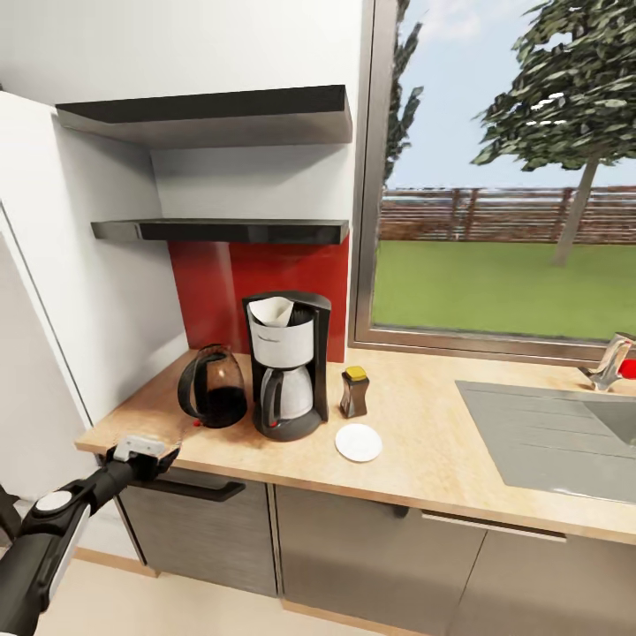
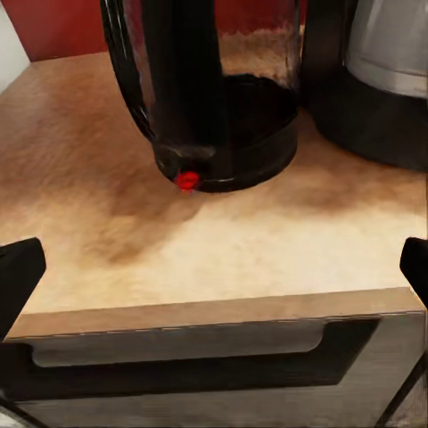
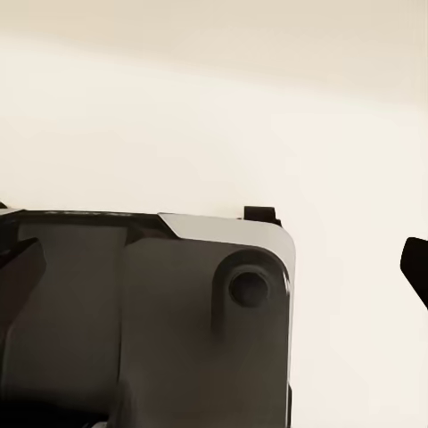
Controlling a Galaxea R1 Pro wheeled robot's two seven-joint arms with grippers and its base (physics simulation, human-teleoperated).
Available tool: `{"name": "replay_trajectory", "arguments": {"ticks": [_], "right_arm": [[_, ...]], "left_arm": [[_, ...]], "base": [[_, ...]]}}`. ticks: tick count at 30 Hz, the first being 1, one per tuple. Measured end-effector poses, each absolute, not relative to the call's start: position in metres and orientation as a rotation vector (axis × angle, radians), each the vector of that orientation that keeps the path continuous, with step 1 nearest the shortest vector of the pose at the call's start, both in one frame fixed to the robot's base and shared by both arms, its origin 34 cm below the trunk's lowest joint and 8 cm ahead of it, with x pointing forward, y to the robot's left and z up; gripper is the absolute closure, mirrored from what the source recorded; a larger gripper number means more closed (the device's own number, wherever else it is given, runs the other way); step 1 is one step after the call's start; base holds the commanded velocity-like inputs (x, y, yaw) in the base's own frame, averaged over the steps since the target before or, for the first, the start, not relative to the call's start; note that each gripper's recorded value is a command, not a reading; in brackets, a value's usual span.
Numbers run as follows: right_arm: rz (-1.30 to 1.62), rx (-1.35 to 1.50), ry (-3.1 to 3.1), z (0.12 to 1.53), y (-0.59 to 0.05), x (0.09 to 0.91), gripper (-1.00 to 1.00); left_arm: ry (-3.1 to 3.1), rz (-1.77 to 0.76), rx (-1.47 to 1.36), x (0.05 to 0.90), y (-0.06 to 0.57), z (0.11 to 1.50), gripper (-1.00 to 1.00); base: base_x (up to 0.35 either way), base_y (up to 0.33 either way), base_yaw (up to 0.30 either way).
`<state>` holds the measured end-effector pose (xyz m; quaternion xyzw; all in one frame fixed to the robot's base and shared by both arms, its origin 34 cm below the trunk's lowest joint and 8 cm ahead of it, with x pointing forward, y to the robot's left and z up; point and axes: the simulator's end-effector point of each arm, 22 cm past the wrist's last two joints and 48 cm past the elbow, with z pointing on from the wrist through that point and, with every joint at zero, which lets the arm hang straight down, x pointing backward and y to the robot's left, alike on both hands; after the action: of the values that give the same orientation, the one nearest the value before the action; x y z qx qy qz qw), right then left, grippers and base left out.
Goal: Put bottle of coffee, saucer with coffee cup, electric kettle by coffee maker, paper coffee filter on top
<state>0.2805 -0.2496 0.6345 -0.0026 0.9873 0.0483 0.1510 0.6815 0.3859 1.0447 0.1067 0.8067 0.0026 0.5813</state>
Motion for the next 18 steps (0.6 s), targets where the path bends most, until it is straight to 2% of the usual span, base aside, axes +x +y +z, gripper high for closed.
{"name": "replay_trajectory", "arguments": {"ticks": [10, 18], "right_arm": [[0.138, -0.005, 2.835, 0.635, -0.250, 0.281, -1.00], [0.138, -0.006, 2.836, 0.634, -0.250, 0.280, -1.00]], "left_arm": [[1.990, -0.050, 0.156, 0.611, 0.402, 0.943, -1.00], [2.198, -0.084, 0.108, 0.507, 0.408, 0.813, -1.00]], "base": [[0.000, 0.000, 0.000], [0.000, 0.000, 0.000]]}}
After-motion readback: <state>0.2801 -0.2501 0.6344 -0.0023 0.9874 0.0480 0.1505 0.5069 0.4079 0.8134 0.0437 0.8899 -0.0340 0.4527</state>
